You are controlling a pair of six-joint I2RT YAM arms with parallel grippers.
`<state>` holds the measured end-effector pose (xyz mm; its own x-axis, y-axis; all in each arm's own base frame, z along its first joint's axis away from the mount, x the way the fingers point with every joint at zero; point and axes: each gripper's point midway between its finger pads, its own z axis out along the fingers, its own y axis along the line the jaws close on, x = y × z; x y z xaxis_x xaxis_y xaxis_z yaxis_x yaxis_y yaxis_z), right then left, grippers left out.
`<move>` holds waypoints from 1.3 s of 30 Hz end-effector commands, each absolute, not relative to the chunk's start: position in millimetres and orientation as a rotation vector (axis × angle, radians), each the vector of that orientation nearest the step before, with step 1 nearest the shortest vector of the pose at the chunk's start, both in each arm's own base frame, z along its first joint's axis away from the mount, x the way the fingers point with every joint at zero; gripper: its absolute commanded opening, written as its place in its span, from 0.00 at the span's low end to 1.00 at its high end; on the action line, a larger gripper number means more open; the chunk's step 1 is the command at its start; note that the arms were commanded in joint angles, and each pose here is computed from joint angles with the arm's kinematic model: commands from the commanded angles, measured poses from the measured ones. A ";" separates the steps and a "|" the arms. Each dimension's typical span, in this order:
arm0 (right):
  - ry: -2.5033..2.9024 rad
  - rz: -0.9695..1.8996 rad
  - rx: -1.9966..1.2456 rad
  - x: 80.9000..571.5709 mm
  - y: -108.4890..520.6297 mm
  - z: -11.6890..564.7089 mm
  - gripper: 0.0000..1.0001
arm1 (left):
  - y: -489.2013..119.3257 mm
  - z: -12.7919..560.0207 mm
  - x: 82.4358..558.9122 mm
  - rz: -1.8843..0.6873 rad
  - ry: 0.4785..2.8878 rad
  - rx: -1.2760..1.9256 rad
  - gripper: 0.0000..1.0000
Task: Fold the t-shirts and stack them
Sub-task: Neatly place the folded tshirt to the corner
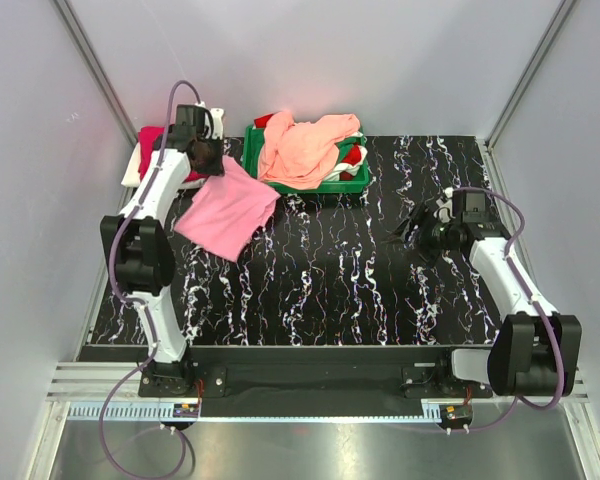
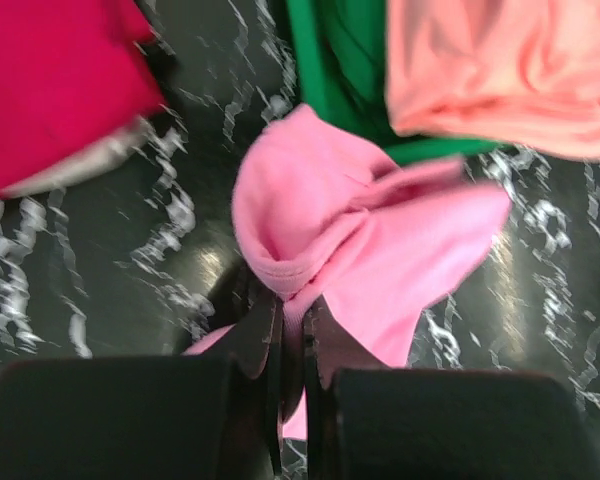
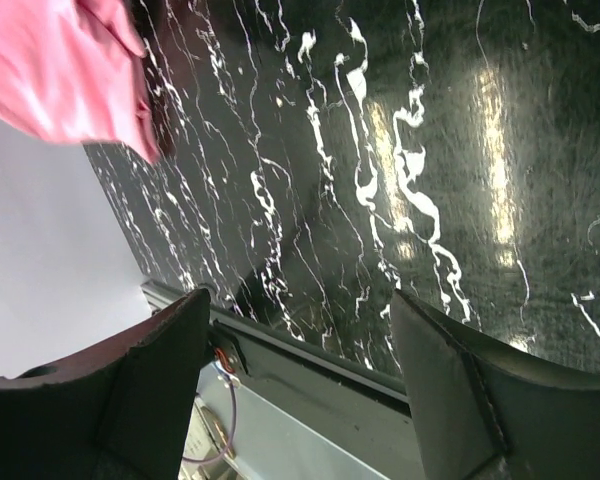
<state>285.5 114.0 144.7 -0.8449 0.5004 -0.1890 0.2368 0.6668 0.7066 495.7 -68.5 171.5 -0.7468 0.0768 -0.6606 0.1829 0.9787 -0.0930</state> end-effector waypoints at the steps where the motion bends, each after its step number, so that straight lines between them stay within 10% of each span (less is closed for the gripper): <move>1: 2.537 0.993 0.536 270.5 116.9 145.7 0.79 | -26.8 198.1 524.9 -0.011 2.347 0.181 0.00; 39: 2.650 1.101 0.519 281.1 137.5 117.5 0.77 | 77.1 319.5 658.5 -0.376 1.735 -0.120 0.00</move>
<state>270.1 131.9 102.8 -0.9022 0.4306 -0.0271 0.2957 0.6628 0.6879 649.5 72.4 255.9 -0.3686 -0.3301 -0.8690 0.0170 0.9323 -0.3614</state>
